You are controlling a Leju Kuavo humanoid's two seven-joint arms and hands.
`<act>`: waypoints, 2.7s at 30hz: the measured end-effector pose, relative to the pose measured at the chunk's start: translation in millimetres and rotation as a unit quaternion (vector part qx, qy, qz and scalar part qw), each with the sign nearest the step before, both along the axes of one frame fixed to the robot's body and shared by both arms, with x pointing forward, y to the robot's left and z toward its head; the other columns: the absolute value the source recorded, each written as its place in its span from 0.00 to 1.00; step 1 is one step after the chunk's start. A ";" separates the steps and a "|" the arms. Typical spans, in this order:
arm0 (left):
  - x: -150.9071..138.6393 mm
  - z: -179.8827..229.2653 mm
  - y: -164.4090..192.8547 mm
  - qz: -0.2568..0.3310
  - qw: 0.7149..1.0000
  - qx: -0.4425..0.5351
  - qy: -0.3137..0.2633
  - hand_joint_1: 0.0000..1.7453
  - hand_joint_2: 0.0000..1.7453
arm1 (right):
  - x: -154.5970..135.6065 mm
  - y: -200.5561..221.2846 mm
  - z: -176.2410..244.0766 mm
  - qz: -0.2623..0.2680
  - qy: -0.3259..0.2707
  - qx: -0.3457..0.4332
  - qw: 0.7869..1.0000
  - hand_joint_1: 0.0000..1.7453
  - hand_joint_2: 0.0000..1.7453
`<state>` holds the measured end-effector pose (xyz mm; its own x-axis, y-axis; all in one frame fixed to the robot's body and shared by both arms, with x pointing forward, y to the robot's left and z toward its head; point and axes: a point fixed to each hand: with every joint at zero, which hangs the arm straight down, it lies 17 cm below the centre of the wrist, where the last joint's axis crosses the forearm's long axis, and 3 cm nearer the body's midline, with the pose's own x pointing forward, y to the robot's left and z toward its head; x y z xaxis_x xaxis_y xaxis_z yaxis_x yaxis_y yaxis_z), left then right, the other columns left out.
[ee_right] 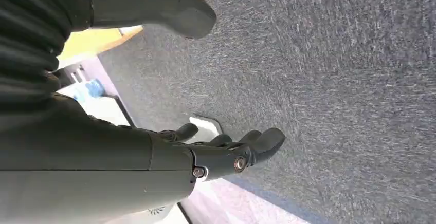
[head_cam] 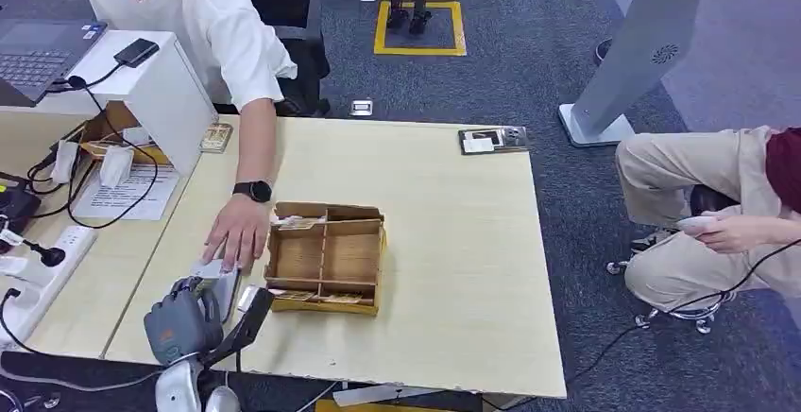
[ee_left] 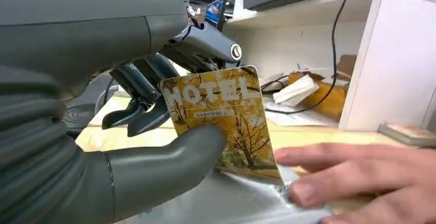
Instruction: Pass the card to the sensor for recognition and then transmit it.
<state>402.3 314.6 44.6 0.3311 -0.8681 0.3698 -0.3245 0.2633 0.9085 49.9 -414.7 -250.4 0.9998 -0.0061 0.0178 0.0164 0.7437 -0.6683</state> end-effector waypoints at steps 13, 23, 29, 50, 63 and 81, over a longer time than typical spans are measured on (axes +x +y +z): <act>1.5 -23.8 -6.5 -0.005 0.999 -0.004 0.033 1.00 1.00 | 1.4 -0.1 0.1 0.004 -0.001 0.000 1.000 0.00 1.00; 2.9 -26.4 -4.6 -0.005 0.999 -0.010 0.035 1.00 1.00 | 2.3 -0.1 0.2 0.007 -0.002 -0.001 1.000 0.00 1.00; 2.9 -27.2 -4.6 -0.005 0.999 -0.011 0.035 1.00 1.00 | 2.3 -0.1 0.2 0.007 -0.002 -0.001 1.000 0.00 1.00; -12.9 156.0 6.3 -0.069 0.875 -0.279 -0.388 1.00 1.00 | 5.7 -11.8 2.3 0.006 -0.018 -0.008 1.000 0.00 1.00; 8.5 202.7 -17.6 -0.113 0.876 -0.248 -0.397 1.00 1.00 | 20.0 -11.2 3.7 0.047 -0.025 -0.011 0.999 0.00 1.00; 104.5 232.7 -2.4 -0.108 0.905 -0.214 -0.351 1.00 1.00 | 40.6 7.8 3.2 0.082 -0.034 -0.002 0.996 0.00 1.00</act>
